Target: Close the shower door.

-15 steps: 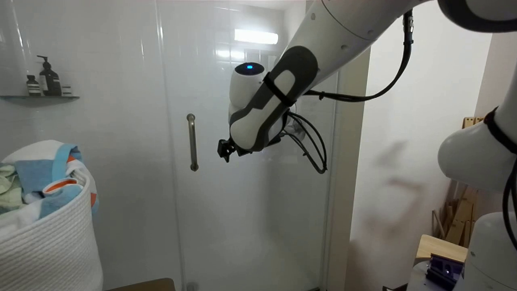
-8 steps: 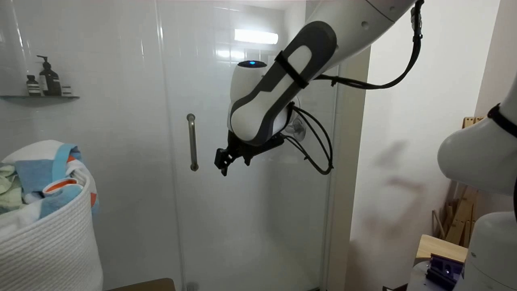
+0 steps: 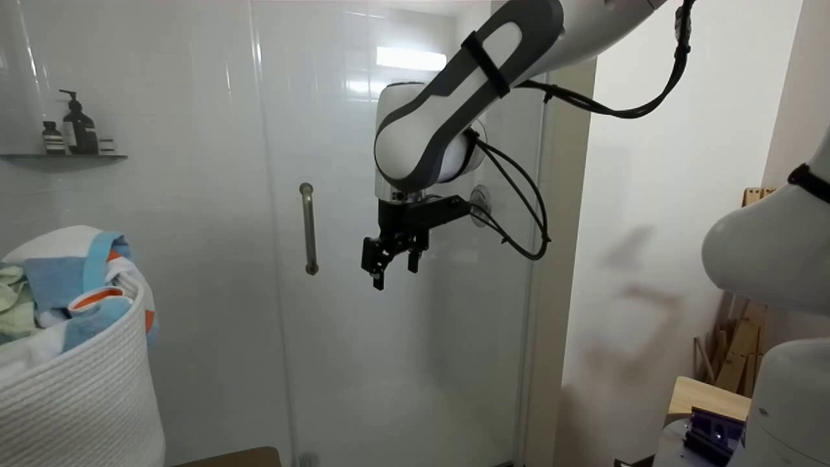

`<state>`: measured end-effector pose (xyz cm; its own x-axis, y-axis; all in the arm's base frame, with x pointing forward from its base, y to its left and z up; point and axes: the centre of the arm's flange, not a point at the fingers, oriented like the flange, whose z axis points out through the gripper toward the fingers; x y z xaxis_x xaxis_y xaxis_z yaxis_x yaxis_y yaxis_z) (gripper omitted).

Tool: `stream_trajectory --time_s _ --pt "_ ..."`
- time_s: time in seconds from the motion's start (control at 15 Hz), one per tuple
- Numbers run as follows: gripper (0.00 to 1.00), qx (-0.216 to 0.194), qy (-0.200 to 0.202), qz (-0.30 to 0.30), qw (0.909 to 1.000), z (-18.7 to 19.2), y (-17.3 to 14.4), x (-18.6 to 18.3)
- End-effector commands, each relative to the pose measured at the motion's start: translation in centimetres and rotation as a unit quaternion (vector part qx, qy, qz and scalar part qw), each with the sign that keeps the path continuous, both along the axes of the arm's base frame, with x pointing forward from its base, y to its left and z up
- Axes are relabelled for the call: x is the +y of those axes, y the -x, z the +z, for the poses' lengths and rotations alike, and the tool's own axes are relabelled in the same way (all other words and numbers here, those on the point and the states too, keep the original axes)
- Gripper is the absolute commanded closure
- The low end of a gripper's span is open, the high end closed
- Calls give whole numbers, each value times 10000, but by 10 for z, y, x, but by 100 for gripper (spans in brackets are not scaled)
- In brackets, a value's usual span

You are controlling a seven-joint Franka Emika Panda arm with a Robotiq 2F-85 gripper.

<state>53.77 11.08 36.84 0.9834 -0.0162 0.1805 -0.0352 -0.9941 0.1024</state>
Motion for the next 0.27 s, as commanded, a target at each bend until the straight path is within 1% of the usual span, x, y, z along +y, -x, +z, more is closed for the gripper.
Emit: stream_trajectory --time_s 0.0,0.2 --pt "0 1 16 2 10000 -1 0 0" --pt "0 5 80 25 10000 -2 1 3"
